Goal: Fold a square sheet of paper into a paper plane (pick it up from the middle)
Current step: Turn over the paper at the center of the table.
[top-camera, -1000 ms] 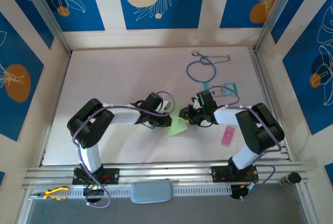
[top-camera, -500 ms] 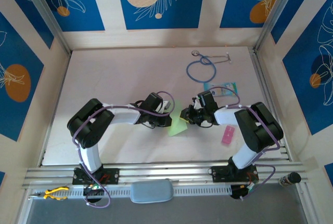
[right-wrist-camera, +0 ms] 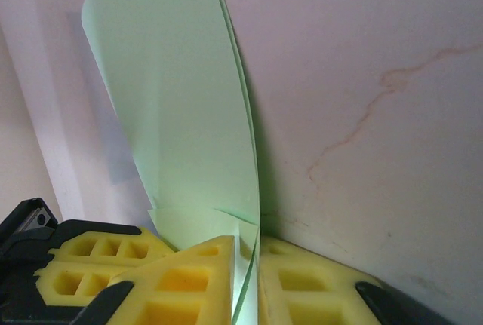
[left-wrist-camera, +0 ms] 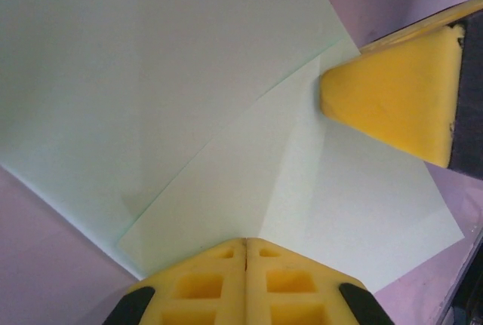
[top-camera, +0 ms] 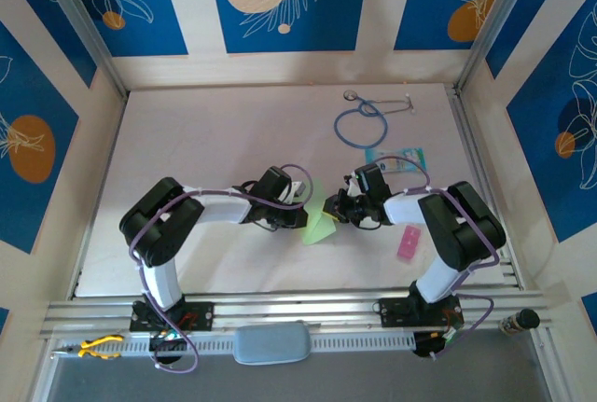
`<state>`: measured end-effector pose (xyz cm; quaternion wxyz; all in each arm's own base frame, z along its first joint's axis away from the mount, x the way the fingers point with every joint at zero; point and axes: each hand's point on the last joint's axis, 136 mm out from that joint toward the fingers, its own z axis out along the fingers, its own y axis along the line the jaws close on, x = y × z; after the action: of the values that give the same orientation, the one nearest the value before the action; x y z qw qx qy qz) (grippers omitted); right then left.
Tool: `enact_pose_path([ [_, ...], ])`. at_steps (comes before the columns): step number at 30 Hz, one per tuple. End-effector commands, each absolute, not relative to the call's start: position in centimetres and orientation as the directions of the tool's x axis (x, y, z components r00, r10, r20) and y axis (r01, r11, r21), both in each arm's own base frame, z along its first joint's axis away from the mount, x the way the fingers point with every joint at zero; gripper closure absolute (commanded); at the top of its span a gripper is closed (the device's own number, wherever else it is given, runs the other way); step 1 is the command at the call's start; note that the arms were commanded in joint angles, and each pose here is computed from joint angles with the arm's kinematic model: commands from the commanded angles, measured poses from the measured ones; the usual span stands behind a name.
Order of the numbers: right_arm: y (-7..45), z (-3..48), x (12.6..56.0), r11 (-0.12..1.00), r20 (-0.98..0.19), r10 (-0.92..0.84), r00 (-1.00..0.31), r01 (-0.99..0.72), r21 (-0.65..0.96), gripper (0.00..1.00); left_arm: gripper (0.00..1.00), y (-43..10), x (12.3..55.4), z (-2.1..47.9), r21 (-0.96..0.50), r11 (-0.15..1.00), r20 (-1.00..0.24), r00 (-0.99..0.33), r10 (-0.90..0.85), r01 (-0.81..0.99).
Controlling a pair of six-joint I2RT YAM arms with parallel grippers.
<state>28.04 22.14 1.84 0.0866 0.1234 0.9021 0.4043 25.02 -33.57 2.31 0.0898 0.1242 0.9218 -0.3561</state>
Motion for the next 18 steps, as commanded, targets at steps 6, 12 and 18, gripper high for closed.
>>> enact_pose_path([
  [6,22.0,1.8,27.8,0.626,-0.05,0.288,-0.956,0.148,0.766,0.93,0.91,-33.3,25.2,3.7,-0.653,0.696,-0.276,-0.95,0.147,0.297],
  [12,21.2,3.4,27.9,0.666,-0.12,0.27,-0.955,0.095,0.74,0.95,0.8,-32.3,26.3,6.0,-0.619,0.71,-0.39,-0.916,0.094,0.336],
  [18,18.7,6.0,27.8,0.794,-0.231,0.232,-0.945,0.047,0.606,0.95,0.72,-29.4,27.5,9.5,-0.538,0.759,-0.541,-0.841,0.023,0.366],
])
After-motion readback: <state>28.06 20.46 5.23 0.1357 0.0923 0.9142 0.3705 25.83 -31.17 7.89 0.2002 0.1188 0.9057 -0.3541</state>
